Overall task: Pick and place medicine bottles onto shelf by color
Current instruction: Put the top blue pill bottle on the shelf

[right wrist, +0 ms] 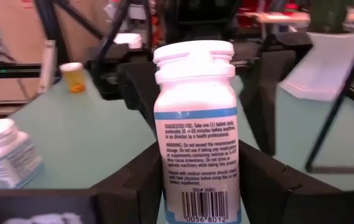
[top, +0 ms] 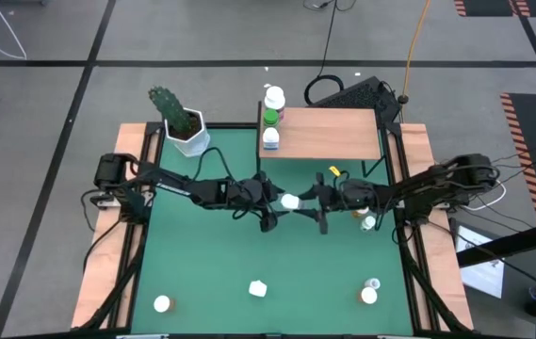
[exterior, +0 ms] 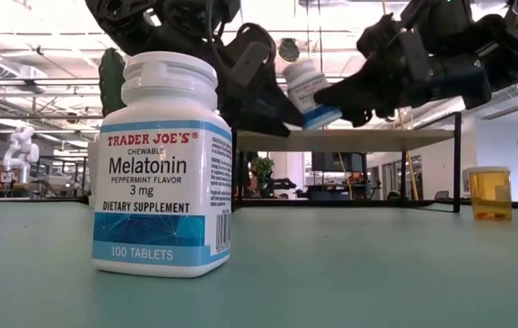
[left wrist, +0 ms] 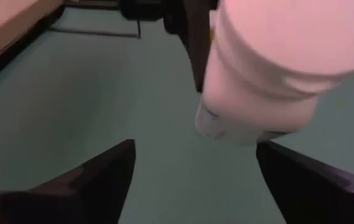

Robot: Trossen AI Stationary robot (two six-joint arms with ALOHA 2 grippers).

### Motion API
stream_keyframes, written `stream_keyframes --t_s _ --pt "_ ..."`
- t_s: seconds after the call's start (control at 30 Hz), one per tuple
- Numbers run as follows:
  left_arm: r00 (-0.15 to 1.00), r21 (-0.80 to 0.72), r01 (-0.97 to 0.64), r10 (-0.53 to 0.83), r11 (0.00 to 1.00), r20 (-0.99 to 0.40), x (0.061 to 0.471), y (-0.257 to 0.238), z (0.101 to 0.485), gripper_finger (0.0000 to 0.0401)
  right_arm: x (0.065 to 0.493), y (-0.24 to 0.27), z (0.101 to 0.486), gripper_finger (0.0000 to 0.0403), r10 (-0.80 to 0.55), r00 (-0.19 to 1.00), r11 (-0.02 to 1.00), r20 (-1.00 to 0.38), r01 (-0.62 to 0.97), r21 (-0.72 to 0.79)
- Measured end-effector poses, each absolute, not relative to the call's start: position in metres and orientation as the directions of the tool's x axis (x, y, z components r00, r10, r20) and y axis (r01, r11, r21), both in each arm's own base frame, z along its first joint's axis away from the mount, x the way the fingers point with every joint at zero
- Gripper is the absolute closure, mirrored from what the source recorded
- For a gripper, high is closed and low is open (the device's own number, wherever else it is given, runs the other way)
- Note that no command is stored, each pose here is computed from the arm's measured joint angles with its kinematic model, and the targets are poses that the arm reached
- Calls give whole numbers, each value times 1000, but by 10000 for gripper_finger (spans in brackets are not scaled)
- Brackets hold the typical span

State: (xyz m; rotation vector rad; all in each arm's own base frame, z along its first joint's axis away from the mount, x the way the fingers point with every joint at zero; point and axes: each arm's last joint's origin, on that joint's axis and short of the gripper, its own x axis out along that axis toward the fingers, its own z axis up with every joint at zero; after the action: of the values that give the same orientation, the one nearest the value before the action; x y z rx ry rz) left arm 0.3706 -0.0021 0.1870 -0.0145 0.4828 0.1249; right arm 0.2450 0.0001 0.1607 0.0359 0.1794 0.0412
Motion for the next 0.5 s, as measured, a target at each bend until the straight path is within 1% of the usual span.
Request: stream_keyframes --t_s 0.1,0.2,0.33,0.43,0.5 --pt "898 24 -100 101 995 -429 372 -7 190 57 245 1 161 235 73 982 997 -177 -67 38" --pt "911 48 -72 86 996 -403 373 -13 193 74 244 1 161 235 78 981 997 -177 -72 38" --pt "930 87 -41 70 995 -362 375 -19 197 117 245 1 161 235 80 982 996 -173 -75 39" --pt "932 102 -27 62 994 -357 375 -20 197 157 245 2 162 234 122 979 992 -162 -115 51" --pt "932 110 -23 61 994 -357 375 -20 197 189 245 2 163 232 124 980 991 -154 -115 64"
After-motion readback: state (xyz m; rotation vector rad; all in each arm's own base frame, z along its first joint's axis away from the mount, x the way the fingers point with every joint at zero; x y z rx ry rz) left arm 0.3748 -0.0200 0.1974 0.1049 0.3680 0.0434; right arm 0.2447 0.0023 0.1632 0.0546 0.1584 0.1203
